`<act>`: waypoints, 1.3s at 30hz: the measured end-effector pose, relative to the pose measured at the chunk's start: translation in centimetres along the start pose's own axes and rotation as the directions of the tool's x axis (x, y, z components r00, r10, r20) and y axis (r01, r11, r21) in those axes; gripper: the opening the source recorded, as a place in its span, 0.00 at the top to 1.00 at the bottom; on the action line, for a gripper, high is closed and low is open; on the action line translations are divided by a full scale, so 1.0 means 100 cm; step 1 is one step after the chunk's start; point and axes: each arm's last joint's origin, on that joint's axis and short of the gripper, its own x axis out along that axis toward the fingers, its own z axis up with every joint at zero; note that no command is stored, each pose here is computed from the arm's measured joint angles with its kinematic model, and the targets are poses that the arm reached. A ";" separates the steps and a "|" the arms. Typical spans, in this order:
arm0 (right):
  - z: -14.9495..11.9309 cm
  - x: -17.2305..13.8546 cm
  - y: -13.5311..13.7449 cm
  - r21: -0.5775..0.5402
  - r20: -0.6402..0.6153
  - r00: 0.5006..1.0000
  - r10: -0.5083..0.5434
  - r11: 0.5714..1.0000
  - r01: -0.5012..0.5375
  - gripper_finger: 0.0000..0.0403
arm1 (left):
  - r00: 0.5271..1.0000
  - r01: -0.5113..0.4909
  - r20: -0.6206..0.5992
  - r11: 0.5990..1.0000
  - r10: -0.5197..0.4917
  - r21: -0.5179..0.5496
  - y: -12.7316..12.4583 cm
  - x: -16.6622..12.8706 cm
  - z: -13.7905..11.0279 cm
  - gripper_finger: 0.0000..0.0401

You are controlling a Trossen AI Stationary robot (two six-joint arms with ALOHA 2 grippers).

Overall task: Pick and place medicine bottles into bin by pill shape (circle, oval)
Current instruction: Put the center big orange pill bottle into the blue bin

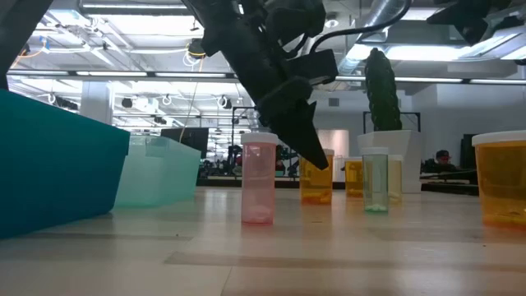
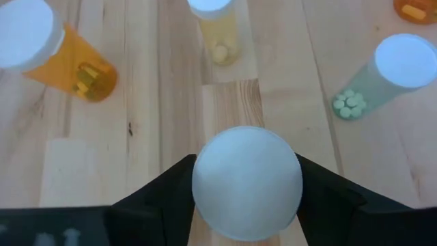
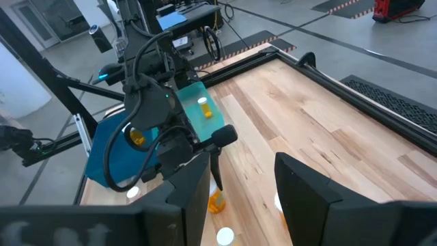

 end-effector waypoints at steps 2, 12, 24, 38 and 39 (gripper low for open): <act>0.000 0.000 0.000 0.000 0.000 1.000 0.000 1.000 0.000 0.57 | 1.000 0.000 0.000 1.000 0.000 -0.018 0.000 0.000 0.000 0.48; 0.000 0.000 0.000 0.000 -0.001 1.000 0.000 1.000 0.000 0.57 | 0.998 0.004 0.057 0.991 0.004 -0.133 0.004 -0.031 0.012 0.52; 0.000 0.000 0.000 0.000 -0.001 1.000 0.000 1.000 0.000 0.57 | 0.999 0.037 0.025 0.965 -0.031 -0.261 0.001 -0.153 0.011 0.50; 0.000 0.000 0.000 0.000 -0.001 1.000 -0.001 1.000 0.001 0.57 | 0.983 0.099 -0.098 0.892 -0.157 -0.440 -0.108 -0.247 -0.033 0.47; 0.000 0.000 0.000 0.000 -0.001 1.000 0.000 1.000 0.000 0.57 | 0.982 0.101 -0.100 0.887 -0.162 -0.450 -0.118 -0.251 -0.037 0.47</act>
